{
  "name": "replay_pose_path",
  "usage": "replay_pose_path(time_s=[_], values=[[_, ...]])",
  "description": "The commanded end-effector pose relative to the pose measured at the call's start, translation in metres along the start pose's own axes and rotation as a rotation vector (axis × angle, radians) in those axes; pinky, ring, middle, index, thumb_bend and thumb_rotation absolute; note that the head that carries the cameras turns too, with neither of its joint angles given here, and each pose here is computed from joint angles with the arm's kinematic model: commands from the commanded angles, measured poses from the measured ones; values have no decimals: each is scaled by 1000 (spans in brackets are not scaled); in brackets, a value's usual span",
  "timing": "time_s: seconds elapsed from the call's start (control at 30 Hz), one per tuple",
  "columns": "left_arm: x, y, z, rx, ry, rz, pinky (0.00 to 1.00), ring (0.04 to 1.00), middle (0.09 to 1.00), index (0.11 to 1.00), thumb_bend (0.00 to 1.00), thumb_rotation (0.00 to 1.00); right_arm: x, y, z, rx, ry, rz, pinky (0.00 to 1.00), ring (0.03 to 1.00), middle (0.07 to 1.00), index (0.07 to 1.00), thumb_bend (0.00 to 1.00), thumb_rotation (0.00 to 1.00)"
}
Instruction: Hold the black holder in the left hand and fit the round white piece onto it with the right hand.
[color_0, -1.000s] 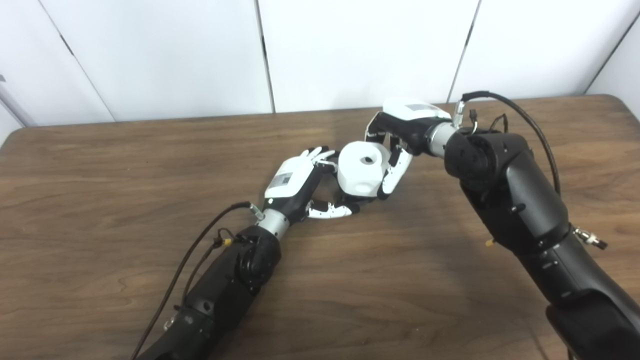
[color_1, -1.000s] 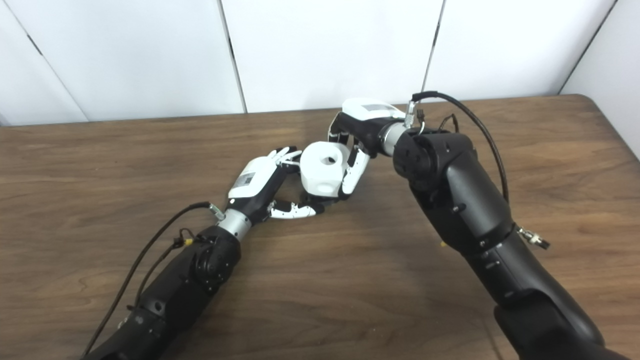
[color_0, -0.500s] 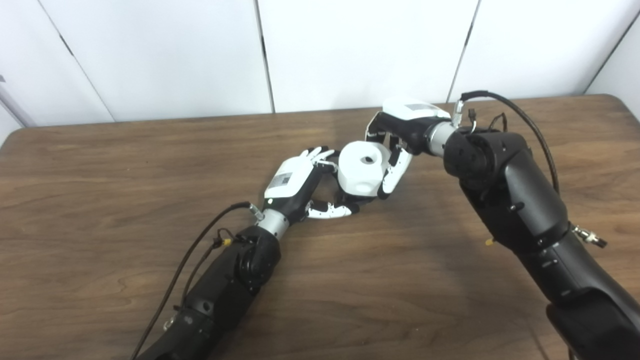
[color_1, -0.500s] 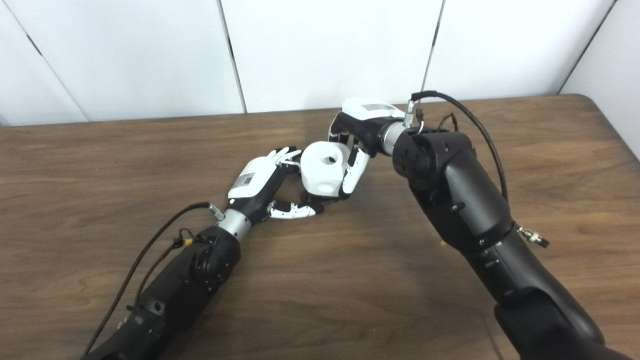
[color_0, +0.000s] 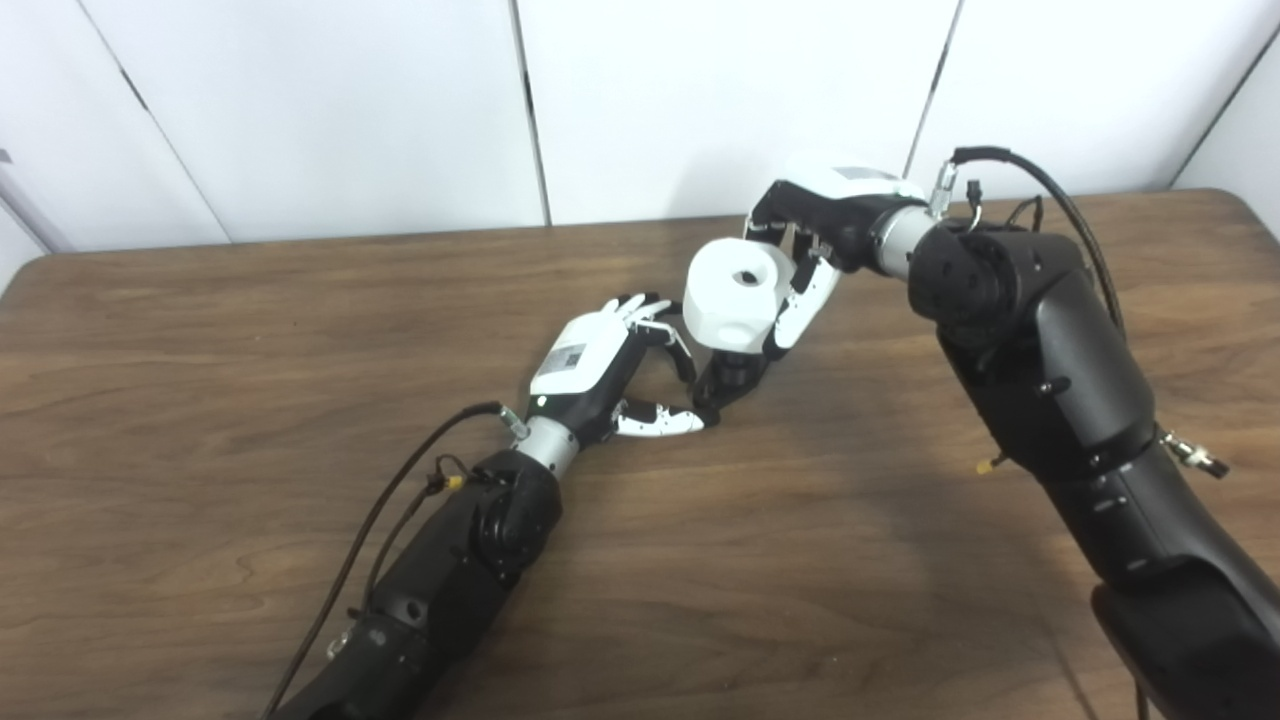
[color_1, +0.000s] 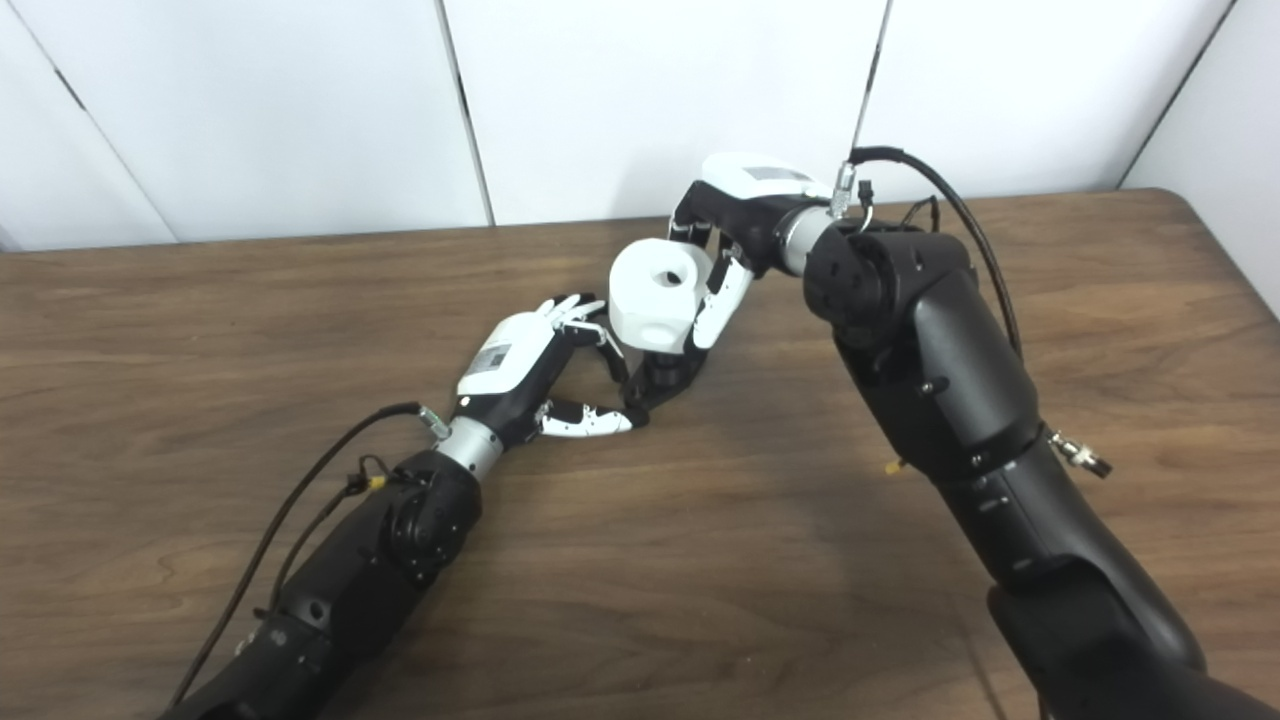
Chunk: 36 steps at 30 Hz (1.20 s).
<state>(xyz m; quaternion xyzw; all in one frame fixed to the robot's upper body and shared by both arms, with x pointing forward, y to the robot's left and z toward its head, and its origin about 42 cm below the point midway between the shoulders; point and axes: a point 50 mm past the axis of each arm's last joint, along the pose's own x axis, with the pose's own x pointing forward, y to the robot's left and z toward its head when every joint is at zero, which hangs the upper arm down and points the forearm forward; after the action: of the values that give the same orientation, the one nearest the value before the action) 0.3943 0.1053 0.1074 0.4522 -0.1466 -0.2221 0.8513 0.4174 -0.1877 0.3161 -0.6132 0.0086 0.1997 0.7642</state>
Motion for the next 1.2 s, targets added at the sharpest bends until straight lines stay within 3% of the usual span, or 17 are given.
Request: replay_pose_path(time_s=[0.0, 0.67, 1.17], values=[[-14, -29, -9, 24, 38, -134, 1000, 953, 887, 476, 523, 74, -6, -25, 9, -19, -21, -86, 324, 435, 513, 489, 511, 150], [-12, -28, -8, 31, 47, -134, 1000, 958, 894, 476, 523, 76, -4, -15, 6, -36, -11, -60, 336, 454, 525, 489, 512, 150], [-8, -28, 2, 22, 52, -91, 1000, 959, 888, 477, 523, 77, -4, -5, 4, -36, -20, -41, 282, 392, 483, 489, 512, 148]])
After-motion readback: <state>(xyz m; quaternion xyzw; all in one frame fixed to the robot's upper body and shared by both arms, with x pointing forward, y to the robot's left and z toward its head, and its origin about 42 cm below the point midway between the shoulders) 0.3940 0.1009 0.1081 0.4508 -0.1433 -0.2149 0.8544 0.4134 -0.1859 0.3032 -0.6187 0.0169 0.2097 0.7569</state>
